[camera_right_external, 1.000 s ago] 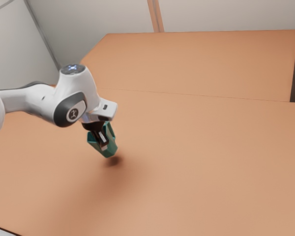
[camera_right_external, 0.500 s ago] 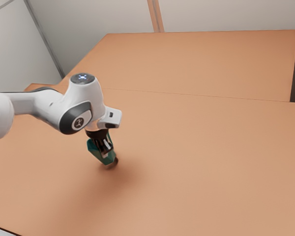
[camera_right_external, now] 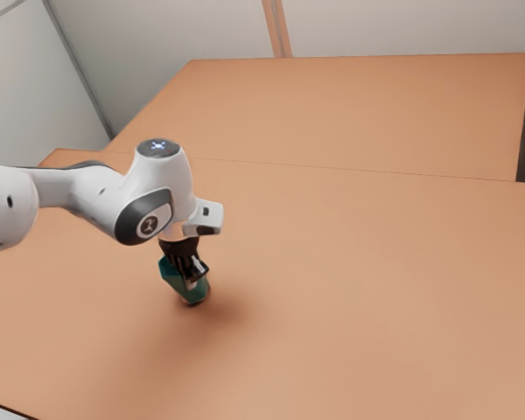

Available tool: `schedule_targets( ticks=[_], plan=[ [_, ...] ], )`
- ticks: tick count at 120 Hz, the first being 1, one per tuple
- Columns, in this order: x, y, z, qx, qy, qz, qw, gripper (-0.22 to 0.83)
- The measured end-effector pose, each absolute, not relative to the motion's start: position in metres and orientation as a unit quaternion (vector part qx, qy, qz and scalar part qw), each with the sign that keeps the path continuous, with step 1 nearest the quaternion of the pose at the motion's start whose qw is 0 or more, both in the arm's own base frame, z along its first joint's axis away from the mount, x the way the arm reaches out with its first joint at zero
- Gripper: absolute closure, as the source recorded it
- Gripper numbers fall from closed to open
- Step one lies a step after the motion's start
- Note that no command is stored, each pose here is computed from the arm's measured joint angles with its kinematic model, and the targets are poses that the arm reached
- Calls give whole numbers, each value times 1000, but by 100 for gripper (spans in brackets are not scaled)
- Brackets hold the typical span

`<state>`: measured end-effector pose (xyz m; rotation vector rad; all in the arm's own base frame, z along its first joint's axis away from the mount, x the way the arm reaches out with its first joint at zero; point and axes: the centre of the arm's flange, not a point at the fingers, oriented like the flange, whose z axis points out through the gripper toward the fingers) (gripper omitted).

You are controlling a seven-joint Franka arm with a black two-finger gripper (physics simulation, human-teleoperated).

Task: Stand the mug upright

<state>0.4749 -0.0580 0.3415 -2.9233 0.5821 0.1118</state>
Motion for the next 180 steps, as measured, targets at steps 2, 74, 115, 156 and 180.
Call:
schedule_targets(
  ticks=[2,74,115,156,180],
  plan=[
    [475,-58,341,-977,194,37,79,79],
    [475,-62,368,-982,176,1,75,17],
    [471,-72,415,-981,175,-37,73,5],
    [510,-81,484,-988,143,-26,58,2],
    [531,-71,521,-991,121,-12,50,2]
  ],
)
